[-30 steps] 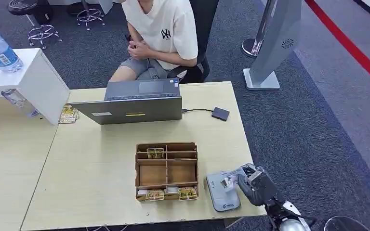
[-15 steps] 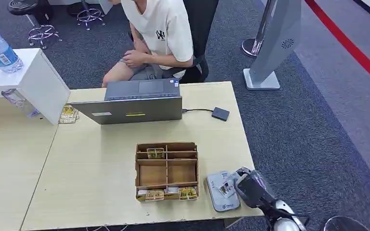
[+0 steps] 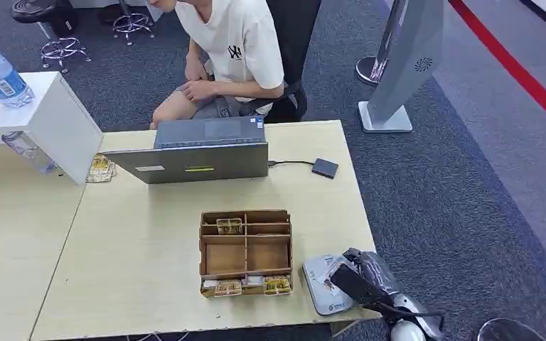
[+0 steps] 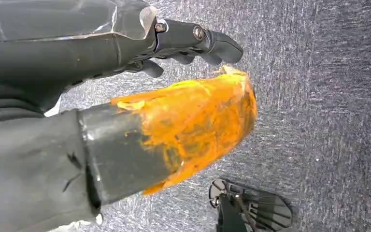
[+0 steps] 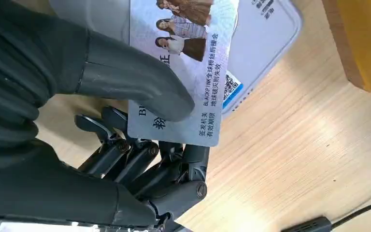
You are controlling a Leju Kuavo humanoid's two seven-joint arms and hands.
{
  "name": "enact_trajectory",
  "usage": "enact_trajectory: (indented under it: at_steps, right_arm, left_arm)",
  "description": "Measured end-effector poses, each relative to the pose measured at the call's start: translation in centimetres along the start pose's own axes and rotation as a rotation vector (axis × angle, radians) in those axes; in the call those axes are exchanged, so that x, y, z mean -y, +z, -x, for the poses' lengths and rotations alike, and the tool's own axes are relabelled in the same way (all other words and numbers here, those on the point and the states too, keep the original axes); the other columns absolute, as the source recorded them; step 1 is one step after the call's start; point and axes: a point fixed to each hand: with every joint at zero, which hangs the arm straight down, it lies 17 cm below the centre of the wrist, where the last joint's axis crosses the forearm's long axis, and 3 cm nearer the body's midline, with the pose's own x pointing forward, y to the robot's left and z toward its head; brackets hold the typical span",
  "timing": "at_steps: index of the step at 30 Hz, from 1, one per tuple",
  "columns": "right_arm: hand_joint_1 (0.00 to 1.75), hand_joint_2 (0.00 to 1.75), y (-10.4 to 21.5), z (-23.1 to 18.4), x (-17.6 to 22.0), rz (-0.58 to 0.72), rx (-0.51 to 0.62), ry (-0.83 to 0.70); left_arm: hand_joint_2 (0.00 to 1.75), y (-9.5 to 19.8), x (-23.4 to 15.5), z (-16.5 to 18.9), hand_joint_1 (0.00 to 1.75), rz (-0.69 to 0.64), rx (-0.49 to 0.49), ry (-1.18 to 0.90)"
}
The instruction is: Pass the card to the sensor for recognition and then transmit it.
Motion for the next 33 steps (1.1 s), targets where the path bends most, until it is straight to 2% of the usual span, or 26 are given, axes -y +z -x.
enact_trajectory:
  at_steps: [9, 14, 18, 24, 33]
  right_arm:
    - [1.75, 1.75, -0.4, -0.1, -0.3, -0.002, 0.004, 0.03]
    - [1.75, 1.75, -0.4, -0.7, 0.6, 0.05, 0.025, 0.031]
    - [1.75, 1.75, -0.3, -3.0, 2.9, 0.175, 0.085, 0.003]
    - [1.75, 1.75, 0.8, -8.4, 8.9, 0.448, 0.216, -0.027]
    - [1.75, 1.75, 3.8, -14.6, 14.4, 0.697, 0.373, 0.008]
  left_arm:
    - [0.0, 0.0, 0.0, 0.1, 0.0, -0.001, -0.003, 0.004]
    - [0.0, 0.0, -0.1, 0.2, 0.0, -0.004, -0.007, 0.015]
    - [0.0, 0.0, -0.1, 0.3, 0.0, -0.005, -0.009, 0.018]
    - [0.0, 0.2, 0.5, 0.2, 0.0, 0.003, -0.005, 0.001]
    - [0.0, 0.4, 1.1, 0.1, 0.0, 0.012, 0.002, -0.023]
